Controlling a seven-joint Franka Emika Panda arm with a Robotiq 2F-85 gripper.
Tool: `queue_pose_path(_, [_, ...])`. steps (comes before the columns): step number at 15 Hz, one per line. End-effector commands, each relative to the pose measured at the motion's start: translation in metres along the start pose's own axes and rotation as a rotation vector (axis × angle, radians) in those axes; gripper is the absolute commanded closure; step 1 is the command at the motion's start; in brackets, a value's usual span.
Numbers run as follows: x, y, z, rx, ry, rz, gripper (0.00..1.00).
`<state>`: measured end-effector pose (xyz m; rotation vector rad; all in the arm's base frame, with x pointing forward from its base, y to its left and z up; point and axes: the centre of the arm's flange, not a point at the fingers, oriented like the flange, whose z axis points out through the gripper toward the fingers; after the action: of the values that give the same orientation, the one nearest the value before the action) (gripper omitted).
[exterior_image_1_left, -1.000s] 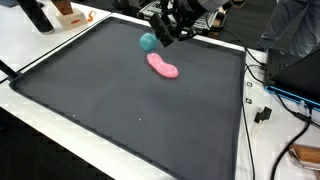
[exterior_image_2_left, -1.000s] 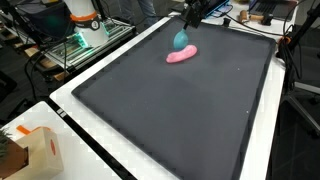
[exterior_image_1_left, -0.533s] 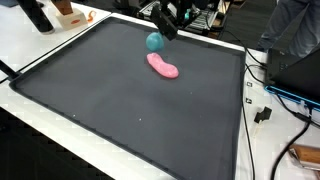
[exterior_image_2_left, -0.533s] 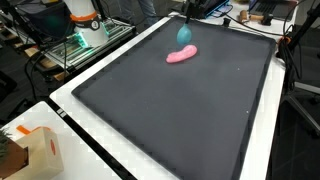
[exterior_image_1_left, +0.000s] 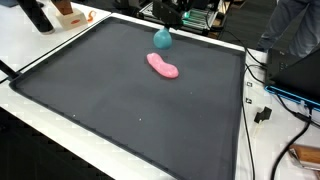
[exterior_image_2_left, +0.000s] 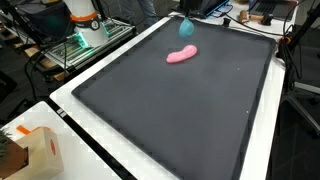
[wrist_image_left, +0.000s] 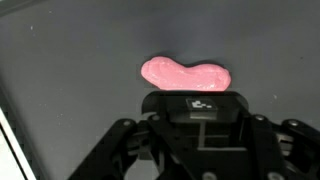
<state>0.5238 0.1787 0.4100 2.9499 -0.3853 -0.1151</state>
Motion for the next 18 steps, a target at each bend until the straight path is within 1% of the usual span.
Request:
queue_pose_path(1, [-0.020, 0.029, 0.001, 0.105, -0.005, -0.034, 0.65])
queue_pose_path(2, [-0.021, 0.032, 0.001, 0.124, -0.002, -0.042, 0.65])
queue_pose_path(3, [-0.005, 0.014, -0.002, 0.071, -0.005, -0.024, 0.65])
queue_pose_path(4, [-0.006, 0.016, -0.003, 0.075, -0.003, -0.025, 0.40])
queue_pose_path(12, [-0.005, 0.014, -0.001, 0.075, -0.005, -0.027, 0.40])
queue_pose_path(13, [-0.004, 0.014, -0.001, 0.075, -0.005, -0.027, 0.65])
queue_pose_path(14, [-0.005, 0.017, 0.001, 0.076, 0.009, -0.076, 0.65])
queue_pose_path(15, [-0.007, 0.019, 0.004, 0.117, 0.014, -0.123, 0.65])
queue_pose_path(16, [-0.009, 0.022, 0.009, 0.122, 0.031, -0.169, 0.65])
queue_pose_path(18, [-0.012, 0.025, 0.020, 0.176, 0.082, -0.280, 0.65])
